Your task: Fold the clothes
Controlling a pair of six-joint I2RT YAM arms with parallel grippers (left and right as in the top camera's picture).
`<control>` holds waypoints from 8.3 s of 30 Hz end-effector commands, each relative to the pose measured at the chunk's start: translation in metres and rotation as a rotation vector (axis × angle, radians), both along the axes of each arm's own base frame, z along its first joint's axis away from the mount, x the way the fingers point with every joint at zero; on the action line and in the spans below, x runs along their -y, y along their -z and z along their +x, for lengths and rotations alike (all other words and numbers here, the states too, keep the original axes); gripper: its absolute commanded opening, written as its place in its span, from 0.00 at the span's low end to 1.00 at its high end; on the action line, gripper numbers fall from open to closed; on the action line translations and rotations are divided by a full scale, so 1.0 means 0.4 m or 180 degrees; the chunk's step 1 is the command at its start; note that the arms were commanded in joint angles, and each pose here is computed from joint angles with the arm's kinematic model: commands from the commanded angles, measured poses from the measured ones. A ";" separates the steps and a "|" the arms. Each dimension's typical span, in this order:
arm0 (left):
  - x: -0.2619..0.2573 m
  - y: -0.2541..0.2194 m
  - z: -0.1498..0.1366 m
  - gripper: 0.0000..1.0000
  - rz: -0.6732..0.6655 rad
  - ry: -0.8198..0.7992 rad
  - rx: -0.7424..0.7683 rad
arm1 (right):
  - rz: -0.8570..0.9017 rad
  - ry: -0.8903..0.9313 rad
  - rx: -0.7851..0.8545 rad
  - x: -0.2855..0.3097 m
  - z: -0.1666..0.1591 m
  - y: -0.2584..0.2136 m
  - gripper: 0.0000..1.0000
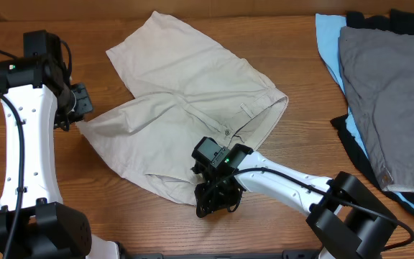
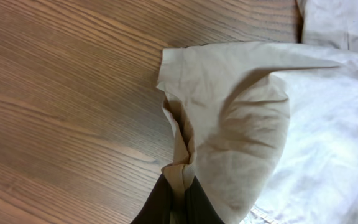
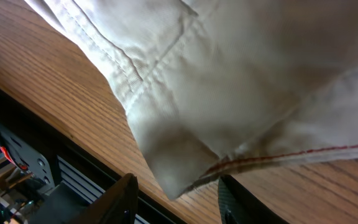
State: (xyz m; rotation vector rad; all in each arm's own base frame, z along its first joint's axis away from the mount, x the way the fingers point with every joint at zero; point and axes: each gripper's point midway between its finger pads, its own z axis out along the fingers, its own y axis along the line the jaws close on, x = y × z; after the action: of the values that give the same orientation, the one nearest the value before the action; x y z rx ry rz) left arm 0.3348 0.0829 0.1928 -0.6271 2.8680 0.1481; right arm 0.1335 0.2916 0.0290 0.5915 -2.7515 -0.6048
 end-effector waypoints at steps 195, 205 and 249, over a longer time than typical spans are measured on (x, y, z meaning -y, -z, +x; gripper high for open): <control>0.138 0.223 0.263 0.84 -0.0684 0.0942 -0.0592 | -0.0142 0.2431 0.0837 0.551 0.542 -0.109 0.88; 0.195 0.013 0.232 0.85 -0.0885 0.1413 -0.0007 | 0.0036 0.2300 0.0825 0.529 0.540 -0.119 0.90; 0.129 0.493 0.253 0.04 -0.1079 0.1400 0.0369 | -0.0094 0.2160 0.0910 0.546 0.535 -0.110 0.94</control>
State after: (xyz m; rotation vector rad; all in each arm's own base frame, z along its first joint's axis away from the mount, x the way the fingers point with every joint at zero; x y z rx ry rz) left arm 0.4438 0.0264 0.0229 0.0169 2.7869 -0.4583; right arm 0.3482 0.0774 0.0765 -0.3240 -3.2063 -0.6877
